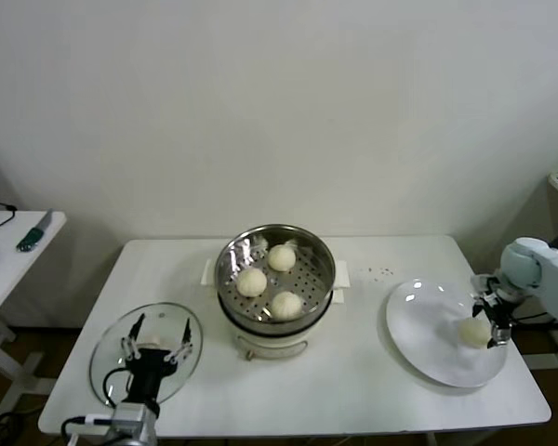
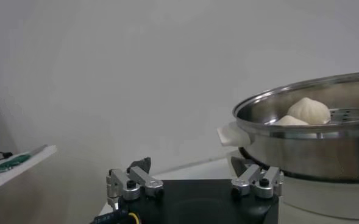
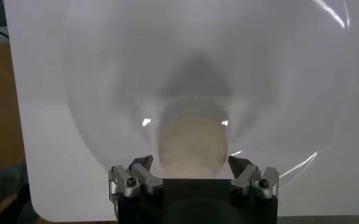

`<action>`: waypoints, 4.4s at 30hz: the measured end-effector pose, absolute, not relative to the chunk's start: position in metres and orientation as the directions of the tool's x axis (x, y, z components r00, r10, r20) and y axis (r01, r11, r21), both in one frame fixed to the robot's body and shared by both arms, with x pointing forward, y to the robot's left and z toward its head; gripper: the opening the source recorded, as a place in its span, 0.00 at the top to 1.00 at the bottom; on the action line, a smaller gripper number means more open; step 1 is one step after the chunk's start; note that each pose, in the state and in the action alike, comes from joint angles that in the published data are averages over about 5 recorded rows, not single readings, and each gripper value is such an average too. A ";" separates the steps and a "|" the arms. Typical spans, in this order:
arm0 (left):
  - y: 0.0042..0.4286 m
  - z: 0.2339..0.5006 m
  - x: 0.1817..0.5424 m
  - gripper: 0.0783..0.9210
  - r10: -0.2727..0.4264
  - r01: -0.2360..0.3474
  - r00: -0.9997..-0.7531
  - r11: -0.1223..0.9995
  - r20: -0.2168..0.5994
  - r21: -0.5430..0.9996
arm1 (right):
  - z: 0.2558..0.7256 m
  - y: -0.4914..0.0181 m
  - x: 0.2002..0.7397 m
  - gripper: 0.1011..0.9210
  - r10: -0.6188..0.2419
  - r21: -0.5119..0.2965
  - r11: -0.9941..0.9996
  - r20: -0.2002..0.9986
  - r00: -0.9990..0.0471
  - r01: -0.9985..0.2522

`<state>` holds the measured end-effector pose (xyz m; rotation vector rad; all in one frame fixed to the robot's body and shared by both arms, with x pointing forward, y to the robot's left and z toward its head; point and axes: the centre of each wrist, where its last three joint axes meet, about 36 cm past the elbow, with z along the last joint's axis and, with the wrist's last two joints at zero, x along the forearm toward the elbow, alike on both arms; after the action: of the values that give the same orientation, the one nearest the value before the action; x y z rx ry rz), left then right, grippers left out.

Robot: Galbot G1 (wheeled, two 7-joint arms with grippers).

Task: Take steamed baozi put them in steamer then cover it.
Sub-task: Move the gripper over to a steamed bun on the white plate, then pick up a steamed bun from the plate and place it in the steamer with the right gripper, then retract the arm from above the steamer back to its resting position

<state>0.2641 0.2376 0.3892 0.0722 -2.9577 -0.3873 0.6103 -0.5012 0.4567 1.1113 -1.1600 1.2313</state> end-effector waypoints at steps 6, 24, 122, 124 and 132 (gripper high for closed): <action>0.237 0.388 0.263 0.12 -0.066 -0.024 -0.986 0.964 0.152 0.264 | 0.450 -0.497 0.612 0.12 0.083 -0.014 0.031 0.996 -0.011 -0.999; 0.235 0.390 0.263 0.12 -0.065 -0.024 -0.987 0.964 0.147 0.264 | 0.463 -0.499 0.614 0.29 0.055 -0.037 0.054 0.998 -0.034 -0.998; 0.244 0.396 0.270 0.12 0.034 0.065 -0.994 0.953 0.108 0.295 | 0.649 -0.198 0.674 0.12 -0.464 -0.292 -0.030 0.851 -0.245 -0.956; 0.245 0.396 0.272 0.12 0.028 0.059 -0.994 0.951 0.105 0.302 | 0.641 -0.212 0.669 0.12 -0.521 -0.333 0.016 0.802 -0.292 -0.943; 0.246 0.395 0.275 0.12 0.016 0.052 -0.994 0.941 0.110 0.334 | 0.593 -0.264 0.642 0.12 -0.694 -0.422 0.269 0.539 -0.478 -0.866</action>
<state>0.2750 0.2459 0.3949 -0.0525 -2.9901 -0.5193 0.6418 -0.2636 0.5927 1.4447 -2.2934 1.0092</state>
